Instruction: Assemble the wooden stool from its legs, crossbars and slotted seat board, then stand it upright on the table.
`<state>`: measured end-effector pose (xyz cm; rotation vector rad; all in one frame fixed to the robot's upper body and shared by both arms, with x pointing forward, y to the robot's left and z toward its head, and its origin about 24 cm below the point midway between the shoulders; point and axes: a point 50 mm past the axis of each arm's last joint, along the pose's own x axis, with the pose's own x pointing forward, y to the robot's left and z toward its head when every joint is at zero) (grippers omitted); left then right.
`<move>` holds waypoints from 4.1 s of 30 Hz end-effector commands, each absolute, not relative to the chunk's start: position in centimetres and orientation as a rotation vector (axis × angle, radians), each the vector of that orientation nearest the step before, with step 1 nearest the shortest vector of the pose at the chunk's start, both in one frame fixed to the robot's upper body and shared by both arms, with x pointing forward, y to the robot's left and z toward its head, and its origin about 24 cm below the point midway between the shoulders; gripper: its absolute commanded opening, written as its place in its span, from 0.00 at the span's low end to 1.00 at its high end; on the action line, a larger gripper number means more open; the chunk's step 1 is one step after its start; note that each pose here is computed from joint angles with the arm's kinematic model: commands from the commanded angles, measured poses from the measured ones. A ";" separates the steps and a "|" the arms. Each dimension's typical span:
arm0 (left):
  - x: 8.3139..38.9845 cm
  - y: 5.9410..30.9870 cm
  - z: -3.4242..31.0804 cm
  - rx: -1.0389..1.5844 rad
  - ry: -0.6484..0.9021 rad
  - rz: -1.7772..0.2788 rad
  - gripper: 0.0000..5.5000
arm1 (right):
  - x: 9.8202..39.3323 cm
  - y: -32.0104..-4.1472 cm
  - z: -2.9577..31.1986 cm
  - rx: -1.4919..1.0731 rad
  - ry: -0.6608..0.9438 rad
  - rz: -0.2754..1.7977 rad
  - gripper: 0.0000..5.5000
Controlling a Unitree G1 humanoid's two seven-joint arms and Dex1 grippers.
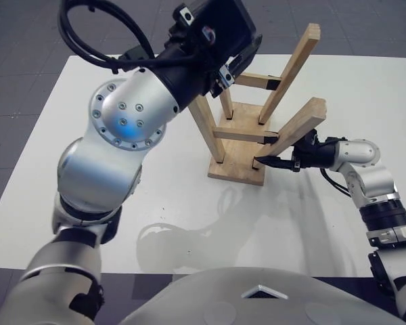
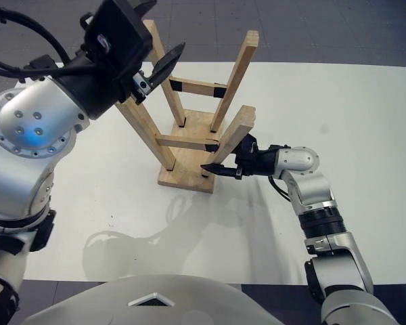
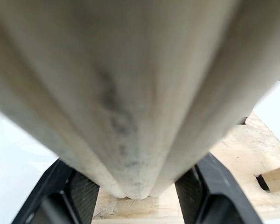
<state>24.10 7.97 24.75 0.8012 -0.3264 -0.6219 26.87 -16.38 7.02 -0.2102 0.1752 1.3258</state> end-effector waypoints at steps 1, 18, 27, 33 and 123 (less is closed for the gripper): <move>24.3 6.8 24.1 1.140 -0.463 -0.637 0.43 | 26.0 -16.9 4.6 -0.208 0.341 1.272 0.37; 24.0 4.5 18.4 1.325 -0.469 -0.805 0.43 | 25.7 -16.1 4.5 -0.186 0.354 1.240 0.37; 22.5 4.0 14.2 1.304 -0.400 -0.951 0.43 | 25.6 -15.9 4.4 -0.177 0.356 1.242 0.37; 23.1 6.1 9.8 1.355 -0.188 -0.938 0.43 | 25.6 -16.1 4.5 -0.174 0.364 1.248 0.37; 22.8 18.7 10.6 0.478 0.047 -0.178 0.43 | 24.7 -26.5 9.6 -0.316 0.482 1.061 0.75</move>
